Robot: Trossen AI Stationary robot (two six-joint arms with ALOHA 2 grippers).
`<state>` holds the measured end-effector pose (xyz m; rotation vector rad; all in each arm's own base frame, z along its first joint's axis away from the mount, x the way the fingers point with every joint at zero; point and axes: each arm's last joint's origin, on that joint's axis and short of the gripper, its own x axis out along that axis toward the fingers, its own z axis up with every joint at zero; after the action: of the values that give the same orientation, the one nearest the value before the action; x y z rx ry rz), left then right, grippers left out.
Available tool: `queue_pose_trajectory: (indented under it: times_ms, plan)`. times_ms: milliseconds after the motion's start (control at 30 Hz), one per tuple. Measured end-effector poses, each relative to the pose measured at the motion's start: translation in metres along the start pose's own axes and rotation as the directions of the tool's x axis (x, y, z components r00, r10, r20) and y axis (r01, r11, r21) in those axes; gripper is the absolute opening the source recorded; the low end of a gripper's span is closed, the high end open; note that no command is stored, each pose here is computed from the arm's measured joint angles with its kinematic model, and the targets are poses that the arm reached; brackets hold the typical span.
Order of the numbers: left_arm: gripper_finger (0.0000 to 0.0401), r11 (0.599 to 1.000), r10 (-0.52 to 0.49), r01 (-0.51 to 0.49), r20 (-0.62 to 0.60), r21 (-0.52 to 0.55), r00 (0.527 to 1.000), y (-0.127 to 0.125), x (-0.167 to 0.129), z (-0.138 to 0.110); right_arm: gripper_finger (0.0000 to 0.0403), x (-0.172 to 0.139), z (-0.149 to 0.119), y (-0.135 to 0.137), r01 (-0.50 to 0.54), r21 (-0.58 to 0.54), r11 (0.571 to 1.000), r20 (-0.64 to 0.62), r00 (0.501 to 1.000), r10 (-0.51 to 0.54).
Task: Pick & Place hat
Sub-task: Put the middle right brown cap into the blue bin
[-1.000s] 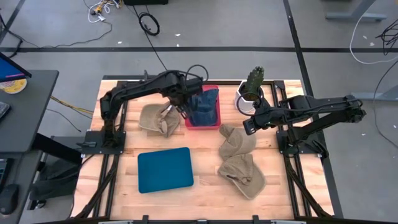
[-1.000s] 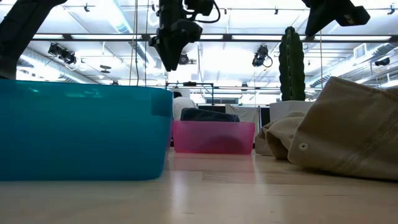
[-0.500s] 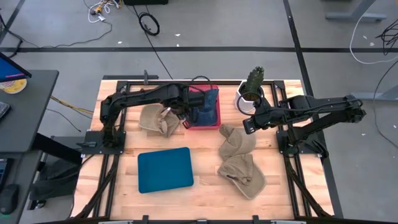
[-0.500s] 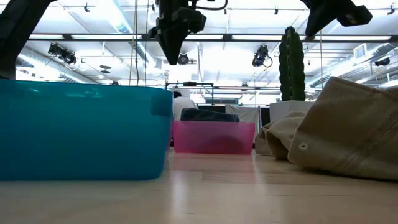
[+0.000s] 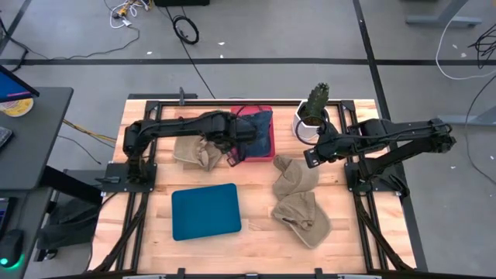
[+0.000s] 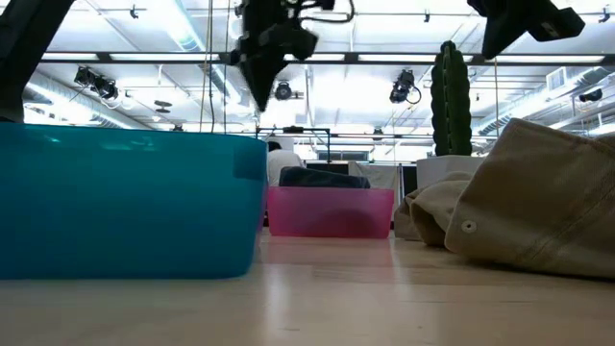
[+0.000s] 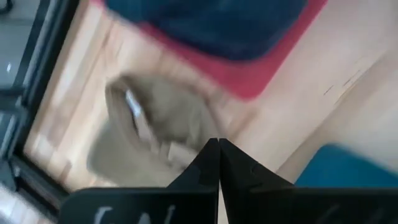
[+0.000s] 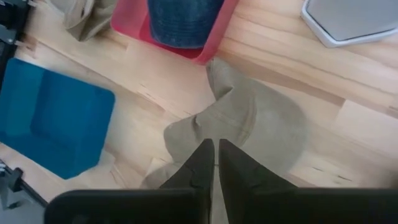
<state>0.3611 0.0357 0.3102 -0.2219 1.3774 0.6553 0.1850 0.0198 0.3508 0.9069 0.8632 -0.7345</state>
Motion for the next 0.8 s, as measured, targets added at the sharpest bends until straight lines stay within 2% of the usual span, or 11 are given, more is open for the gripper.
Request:
queue_pose_trajectory:
  times_ms: [133, 267, 367, 500, 633, 700, 800]
  plan:
    - [0.0003, 0.999, 0.032, -0.034, -0.048, -0.042, 0.998, 0.003, 0.012, -0.029, 0.0024, 0.0, -0.001, -0.002, 0.019, -0.041, 0.999, -0.007, 1.0, -0.019]
    - [0.0004, 0.978, 0.012, -0.012, -0.001, -0.207, 1.0, 0.015, 0.009, -0.06, 0.0014, 0.0, -0.003, -0.004, 0.027, -0.163, 0.986, -0.038, 0.999, -0.034]
    - [0.0003, 0.935, -0.025, 0.048, 0.072, -0.352, 0.997, 0.028, 0.002, -0.079, 0.0006, 0.0, -0.004, -0.005, 0.021, -0.258, 0.966, -0.071, 0.997, -0.041]
    - [0.0003, 0.854, -0.043, 0.141, 0.202, -0.501, 0.978, 0.046, -0.007, -0.099, 0.0002, -0.001, -0.006, -0.01, 0.06, -0.334, 0.941, -0.091, 0.991, -0.095]
    - [0.0003, 0.789, -0.048, 0.261, 0.368, -0.557, 0.928, 0.057, -0.019, -0.109, 0.0003, 0.004, -0.012, -0.023, 0.172, -0.368, 0.914, -0.059, 0.976, -0.208]
    - [0.0003, 0.781, -0.055, 0.318, 0.448, -0.538, 0.893, 0.058, -0.026, -0.111, 0.0003, 0.008, -0.018, -0.033, 0.201, -0.365, 0.909, -0.059, 0.969, -0.238]
    - [0.0003, 0.779, -0.089, 0.416, 0.575, -0.468, 0.813, 0.055, -0.04, -0.106, 0.0003, 0.016, -0.029, -0.052, 0.213, -0.332, 0.919, -0.068, 0.966, -0.249]
